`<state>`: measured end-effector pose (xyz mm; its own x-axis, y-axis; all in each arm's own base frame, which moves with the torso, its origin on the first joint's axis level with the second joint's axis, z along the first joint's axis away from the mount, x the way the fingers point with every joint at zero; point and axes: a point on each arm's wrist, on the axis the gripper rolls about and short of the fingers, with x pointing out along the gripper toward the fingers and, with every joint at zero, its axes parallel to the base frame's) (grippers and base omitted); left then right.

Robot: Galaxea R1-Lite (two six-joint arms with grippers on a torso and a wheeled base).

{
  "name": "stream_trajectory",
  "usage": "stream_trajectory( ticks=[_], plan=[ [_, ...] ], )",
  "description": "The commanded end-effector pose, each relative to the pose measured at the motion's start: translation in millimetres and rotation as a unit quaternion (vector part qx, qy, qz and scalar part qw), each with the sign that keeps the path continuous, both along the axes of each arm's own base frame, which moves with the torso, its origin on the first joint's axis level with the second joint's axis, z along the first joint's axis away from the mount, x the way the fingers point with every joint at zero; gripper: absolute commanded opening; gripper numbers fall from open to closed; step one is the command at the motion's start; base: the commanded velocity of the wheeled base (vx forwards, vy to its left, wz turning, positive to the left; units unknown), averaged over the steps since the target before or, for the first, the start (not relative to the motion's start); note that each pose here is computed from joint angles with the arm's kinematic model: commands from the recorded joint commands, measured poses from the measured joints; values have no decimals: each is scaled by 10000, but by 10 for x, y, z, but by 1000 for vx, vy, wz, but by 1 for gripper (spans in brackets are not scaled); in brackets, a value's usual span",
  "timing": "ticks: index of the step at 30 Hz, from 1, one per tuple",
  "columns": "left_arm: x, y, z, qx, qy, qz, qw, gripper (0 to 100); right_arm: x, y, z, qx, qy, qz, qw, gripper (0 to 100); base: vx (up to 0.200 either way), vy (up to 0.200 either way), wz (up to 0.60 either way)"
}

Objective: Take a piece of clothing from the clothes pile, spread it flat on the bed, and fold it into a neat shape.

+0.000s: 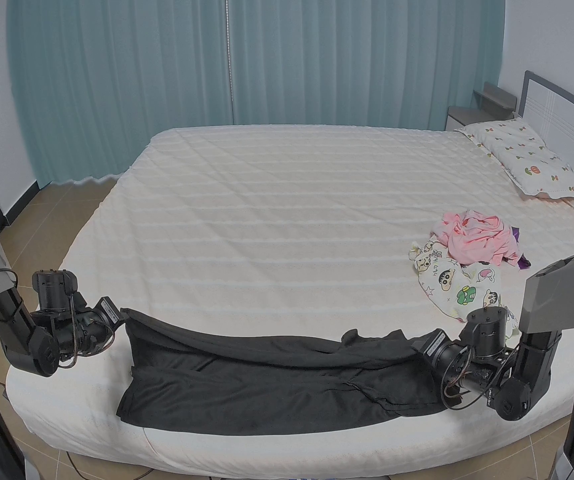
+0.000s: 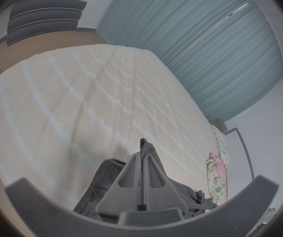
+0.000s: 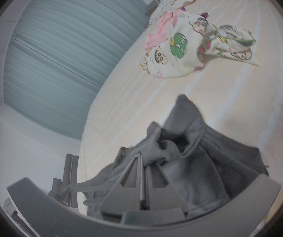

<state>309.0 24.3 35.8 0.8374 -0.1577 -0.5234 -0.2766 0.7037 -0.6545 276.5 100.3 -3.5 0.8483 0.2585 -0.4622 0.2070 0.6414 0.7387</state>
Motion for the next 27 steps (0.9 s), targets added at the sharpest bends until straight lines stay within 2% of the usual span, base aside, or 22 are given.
stream_trajectory(
  ticks=[1,9,15,18,20,27],
  plan=[
    [107,11,53,40,-172,37,9998,0,167,-44,158,154,-414,-131,9989,0,0,0,0],
    [240,25,43,66,-307,74,9995,0,379,-20,243,251,-720,-148,9970,0,0,0,0],
    [296,31,41,71,-368,74,9993,0,619,-46,333,356,-1158,-275,9923,0,0,0,0],
    [330,40,36,89,-397,108,9991,0,677,-41,322,280,-1234,-256,9916,0,0,0,0],
    [374,52,61,166,-473,245,9984,0,747,-50,289,77,-1328,-215,9909,0,0,0,0],
    [420,63,89,177,-540,427,9975,0,905,-13,253,5,-1512,-177,9884,0,0,0,0]
  ],
)
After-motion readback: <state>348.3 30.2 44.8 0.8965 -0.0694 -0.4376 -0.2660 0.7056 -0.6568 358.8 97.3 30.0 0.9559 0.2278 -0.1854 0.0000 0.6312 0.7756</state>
